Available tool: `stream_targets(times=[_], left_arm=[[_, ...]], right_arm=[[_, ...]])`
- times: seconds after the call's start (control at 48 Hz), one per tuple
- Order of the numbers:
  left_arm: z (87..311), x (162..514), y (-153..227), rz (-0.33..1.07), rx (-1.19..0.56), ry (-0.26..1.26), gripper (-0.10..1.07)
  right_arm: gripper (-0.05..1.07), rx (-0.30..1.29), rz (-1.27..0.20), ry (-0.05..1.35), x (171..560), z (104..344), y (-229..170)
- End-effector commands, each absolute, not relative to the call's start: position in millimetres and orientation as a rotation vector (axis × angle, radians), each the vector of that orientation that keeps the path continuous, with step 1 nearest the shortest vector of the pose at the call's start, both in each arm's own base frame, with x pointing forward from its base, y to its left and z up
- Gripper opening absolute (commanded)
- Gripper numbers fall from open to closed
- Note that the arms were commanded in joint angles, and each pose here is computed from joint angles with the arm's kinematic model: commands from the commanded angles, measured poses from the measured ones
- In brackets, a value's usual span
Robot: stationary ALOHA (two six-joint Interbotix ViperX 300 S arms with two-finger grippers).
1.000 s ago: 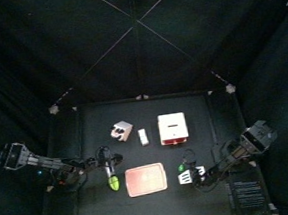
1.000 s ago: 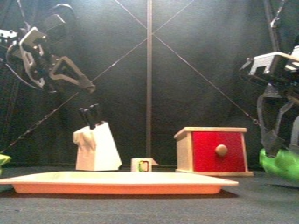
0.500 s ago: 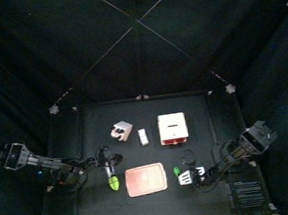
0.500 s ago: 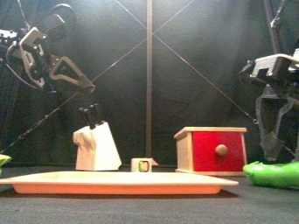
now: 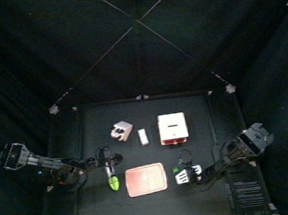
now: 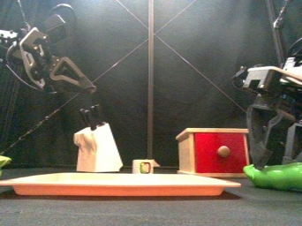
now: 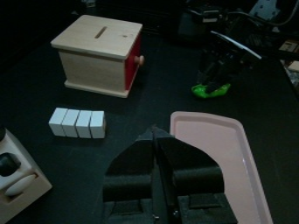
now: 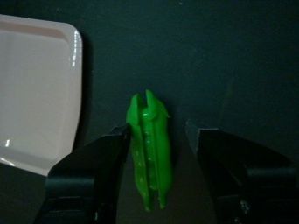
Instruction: Put pea right of plate
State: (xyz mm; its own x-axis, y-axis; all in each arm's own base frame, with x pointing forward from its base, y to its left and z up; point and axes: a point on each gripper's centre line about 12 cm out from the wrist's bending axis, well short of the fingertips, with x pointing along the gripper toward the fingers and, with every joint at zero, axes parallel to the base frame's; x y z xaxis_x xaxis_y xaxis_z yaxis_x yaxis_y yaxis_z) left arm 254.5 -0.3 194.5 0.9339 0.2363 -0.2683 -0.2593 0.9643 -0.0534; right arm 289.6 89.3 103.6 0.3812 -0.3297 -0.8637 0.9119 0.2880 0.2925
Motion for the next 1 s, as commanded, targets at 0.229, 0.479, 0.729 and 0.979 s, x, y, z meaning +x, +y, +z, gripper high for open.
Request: stream_targets(times=[0.229, 0.479, 0.729, 0.979], left_arm=[[197.8, 256.2, -0.9, 0.252, -0.090, 0.251, 0.38], [198.0, 256.2, -0.4, 0.254, -0.090, 0.250, 0.38], [198.0, 256.2, -0.8, 0.253, -0.089, 0.250, 0.38], [197.8, 256.2, -0.9, 0.252, -0.090, 0.251, 0.38]], right_arm=[[0.88, 0.937, -0.978, 0.769, 294.7, 103.3, 82.9], [0.88, 0.943, -0.974, 0.767, 292.5, 106.4, 82.9], [0.88, 0.933, -0.936, 0.745, 297.3, 119.7, 83.7], [0.88, 0.917, -0.918, 0.705, 292.8, 139.0, 77.2]])
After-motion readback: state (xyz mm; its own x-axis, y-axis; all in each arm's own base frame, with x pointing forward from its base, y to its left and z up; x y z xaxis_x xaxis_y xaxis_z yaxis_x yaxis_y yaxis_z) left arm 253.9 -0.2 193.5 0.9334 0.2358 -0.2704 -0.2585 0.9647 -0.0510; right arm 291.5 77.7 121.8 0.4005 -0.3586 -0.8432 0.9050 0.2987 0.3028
